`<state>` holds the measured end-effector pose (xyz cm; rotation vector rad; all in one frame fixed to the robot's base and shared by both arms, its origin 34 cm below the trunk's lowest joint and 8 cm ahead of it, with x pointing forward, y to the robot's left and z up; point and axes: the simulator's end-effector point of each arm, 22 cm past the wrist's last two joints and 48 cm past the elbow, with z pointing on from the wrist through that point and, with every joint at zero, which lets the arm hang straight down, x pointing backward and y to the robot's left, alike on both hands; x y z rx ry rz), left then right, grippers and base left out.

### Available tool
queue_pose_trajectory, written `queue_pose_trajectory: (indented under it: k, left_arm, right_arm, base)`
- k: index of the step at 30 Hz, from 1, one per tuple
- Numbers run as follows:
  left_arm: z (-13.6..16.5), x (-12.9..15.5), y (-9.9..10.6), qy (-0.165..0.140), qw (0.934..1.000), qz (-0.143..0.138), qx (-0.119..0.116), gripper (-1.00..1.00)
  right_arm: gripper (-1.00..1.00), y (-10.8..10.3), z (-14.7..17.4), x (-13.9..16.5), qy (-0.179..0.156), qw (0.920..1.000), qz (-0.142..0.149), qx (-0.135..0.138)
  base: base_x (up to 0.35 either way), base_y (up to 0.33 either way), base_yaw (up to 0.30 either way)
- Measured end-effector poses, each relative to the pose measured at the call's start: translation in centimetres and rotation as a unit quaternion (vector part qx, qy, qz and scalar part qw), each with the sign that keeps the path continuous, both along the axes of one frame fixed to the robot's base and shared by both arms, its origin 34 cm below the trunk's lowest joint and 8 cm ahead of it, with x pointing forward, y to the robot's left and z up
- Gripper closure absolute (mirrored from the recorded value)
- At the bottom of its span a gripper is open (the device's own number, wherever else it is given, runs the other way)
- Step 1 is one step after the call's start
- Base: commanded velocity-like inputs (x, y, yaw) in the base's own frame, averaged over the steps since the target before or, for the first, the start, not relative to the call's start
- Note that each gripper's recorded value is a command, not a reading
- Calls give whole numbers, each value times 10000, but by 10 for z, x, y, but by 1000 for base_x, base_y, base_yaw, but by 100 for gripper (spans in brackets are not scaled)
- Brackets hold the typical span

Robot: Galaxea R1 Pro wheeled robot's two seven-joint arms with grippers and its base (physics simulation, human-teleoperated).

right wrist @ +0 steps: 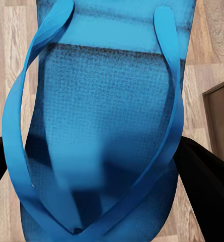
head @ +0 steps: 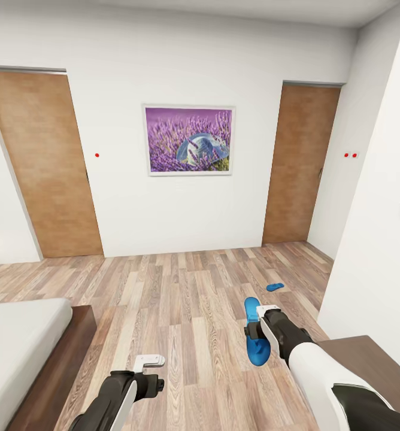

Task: In the bedroom, move the book from the bed onto either nightstand, and place the two sandals side by side next to the bed.

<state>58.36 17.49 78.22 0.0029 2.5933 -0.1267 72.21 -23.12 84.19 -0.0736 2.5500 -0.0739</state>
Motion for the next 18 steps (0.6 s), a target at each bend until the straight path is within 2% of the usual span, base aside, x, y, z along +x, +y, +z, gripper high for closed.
queue_pose_trajectory:
  k: [18]
  left_arm:
    - [21,-4,0,2,10000,0,1,-100]
  right_arm:
    - [100,0,18,-7,27,10000,4,-3]
  base:
    - [0,0,0]
